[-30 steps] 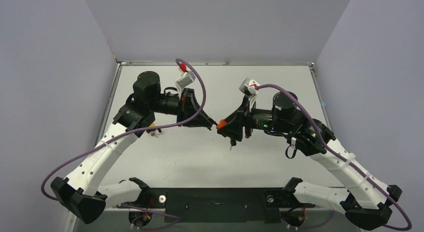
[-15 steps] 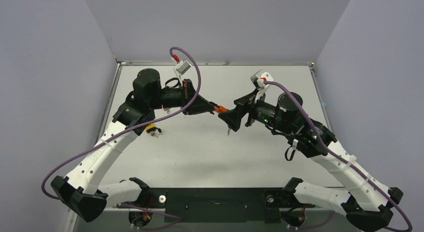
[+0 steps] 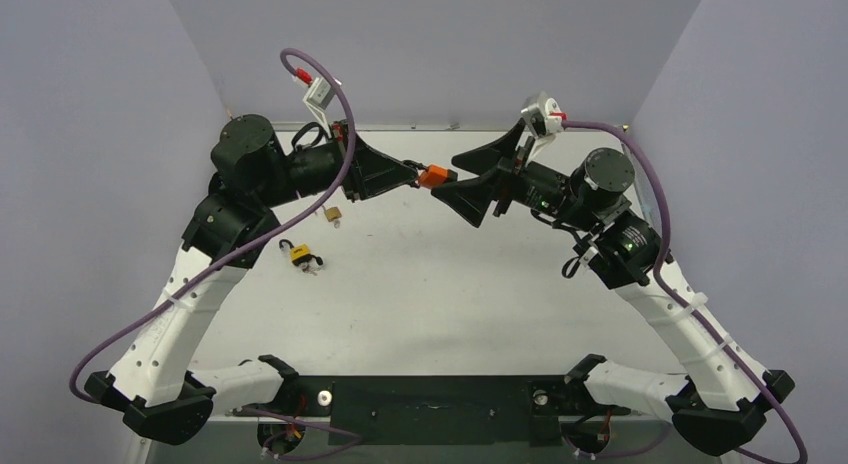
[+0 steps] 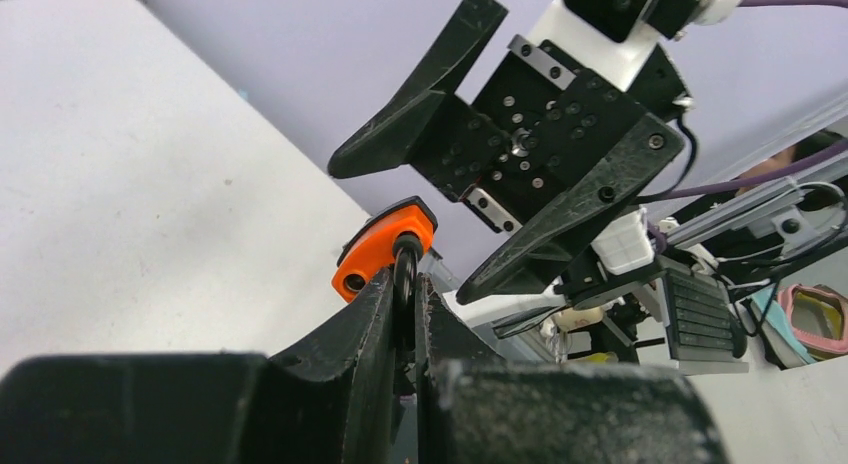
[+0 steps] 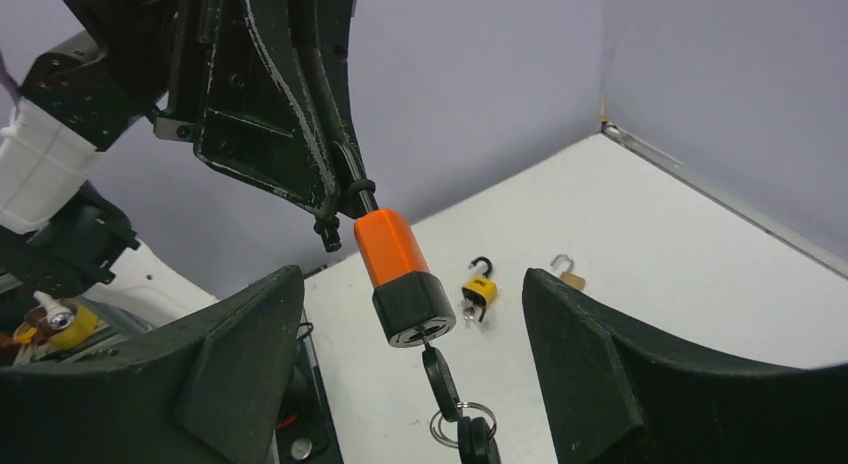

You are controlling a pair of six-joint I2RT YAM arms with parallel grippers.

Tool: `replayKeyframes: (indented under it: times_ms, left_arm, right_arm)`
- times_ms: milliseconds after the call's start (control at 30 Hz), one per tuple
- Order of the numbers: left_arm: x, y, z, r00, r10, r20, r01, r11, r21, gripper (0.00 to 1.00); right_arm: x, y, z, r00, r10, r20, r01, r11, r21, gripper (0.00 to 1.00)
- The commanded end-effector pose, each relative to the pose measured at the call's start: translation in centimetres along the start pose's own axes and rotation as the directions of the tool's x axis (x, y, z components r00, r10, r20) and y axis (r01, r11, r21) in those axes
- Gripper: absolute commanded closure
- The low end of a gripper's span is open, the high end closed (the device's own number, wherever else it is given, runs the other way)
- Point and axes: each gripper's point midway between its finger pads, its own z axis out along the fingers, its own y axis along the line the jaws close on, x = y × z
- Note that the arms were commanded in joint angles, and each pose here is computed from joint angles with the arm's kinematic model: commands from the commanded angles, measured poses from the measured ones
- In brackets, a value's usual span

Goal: Lock with the key
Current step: Lock the lock.

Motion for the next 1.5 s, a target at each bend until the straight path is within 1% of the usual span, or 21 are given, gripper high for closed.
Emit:
replayKeyframes:
  times_ms: [0, 67, 100, 133, 233, 300, 367, 533, 633, 733, 800, 867, 1100, 1333, 1433, 1467]
  left_arm:
    - [-3.5, -4.7, -1.6, 0.994, 0.012, 0.106, -0.020, 0.997, 0.077, 1.00]
    - [-3.8, -5.1, -1.8, 0.993, -0.001, 0.116, -0.009, 0.996, 0.086, 1.00]
    - [-4.0, -5.4, -1.9, 0.993, 0.001, 0.121, -0.012, 0.996, 0.091, 1.00]
    - [-4.0, -5.4, -1.9, 0.993, -0.004, 0.122, -0.008, 0.996, 0.091, 1.00]
    - [-4.2, -5.7, -2.1, 0.991, -0.001, 0.133, -0.012, 0.996, 0.093, 1.00]
    - [-4.4, -5.8, -2.3, 0.990, 0.004, 0.141, -0.017, 0.996, 0.092, 1.00]
    - [-4.5, -5.9, -2.3, 0.989, 0.005, 0.146, -0.019, 0.995, 0.093, 1.00]
    - [-4.7, -6.4, -2.4, 0.989, 0.003, 0.147, -0.020, 0.993, 0.114, 1.00]
    - [-4.7, -6.5, -2.4, 0.990, 0.001, 0.142, -0.018, 0.993, 0.120, 1.00]
    - [-4.8, -6.8, -2.6, 0.989, 0.003, 0.145, -0.021, 0.992, 0.123, 1.00]
    - [-4.8, -6.9, -2.7, 0.989, 0.006, 0.145, -0.023, 0.992, 0.121, 1.00]
    - [-4.9, -6.9, -2.8, 0.989, 0.008, 0.147, -0.026, 0.992, 0.121, 1.00]
    - [-5.0, -7.4, -3.0, 0.989, 0.011, 0.146, -0.031, 0.990, 0.137, 1.00]
    - [-4.8, -7.3, -3.0, 0.990, 0.008, 0.143, -0.028, 0.990, 0.137, 1.00]
    - [-4.8, -7.2, -2.9, 0.990, 0.008, 0.141, -0.027, 0.990, 0.138, 1.00]
    - [-4.8, -7.2, -2.9, 0.990, 0.006, 0.139, -0.026, 0.990, 0.137, 1.00]
  right_arm:
    - [-5.2, 4.2, 0.0, 0.991, -0.049, 0.125, 0.072, 0.979, -0.188, 0.26]
    - [-5.8, 4.9, 0.1, 0.989, -0.026, 0.143, 0.059, 0.971, -0.230, 0.30]
    - [-6.4, 5.5, 0.0, 0.985, -0.029, 0.172, 0.073, 0.964, -0.256, 0.34]
    - [-6.4, 5.7, 0.1, 0.986, 0.001, 0.169, 0.046, 0.961, -0.272, 0.35]
    - [-7.0, 6.8, -0.1, 0.980, 0.038, 0.196, 0.028, 0.946, -0.323, 0.47]
    - [-6.8, 7.0, -0.2, 0.979, 0.049, 0.196, 0.019, 0.943, -0.331, 0.54]
    - [-6.5, 7.1, -0.3, 0.979, 0.057, 0.195, 0.011, 0.943, -0.332, 0.56]
    - [-5.5, 6.4, 0.4, 0.985, 0.054, 0.166, -0.002, 0.955, -0.297, 0.56]
    - [-5.6, 5.7, 0.6, 0.986, 0.012, 0.166, 0.031, 0.968, -0.250, 0.55]
    - [-5.1, 4.2, 0.6, 0.989, -0.049, 0.143, 0.073, 0.983, -0.167, 0.48]
    - [-4.6, 4.0, 0.6, 0.992, -0.055, 0.117, 0.073, 0.985, -0.158, 0.45]
    - [-4.2, 3.9, 0.9, 0.993, -0.055, 0.101, 0.071, 0.984, -0.161, 0.44]
    - [-3.4, 3.5, 1.4, 0.995, -0.045, 0.087, 0.058, 0.987, -0.149, 0.44]
    - [-3.8, 4.4, 1.8, 0.994, -0.014, 0.111, 0.036, 0.980, -0.197, 0.45]
    - [-3.7, 4.7, 1.9, 0.993, -0.004, 0.114, 0.029, 0.977, -0.212, 0.53]
    - [-3.7, 4.8, 1.9, 0.993, -0.003, 0.116, 0.028, 0.976, -0.216, 0.54]
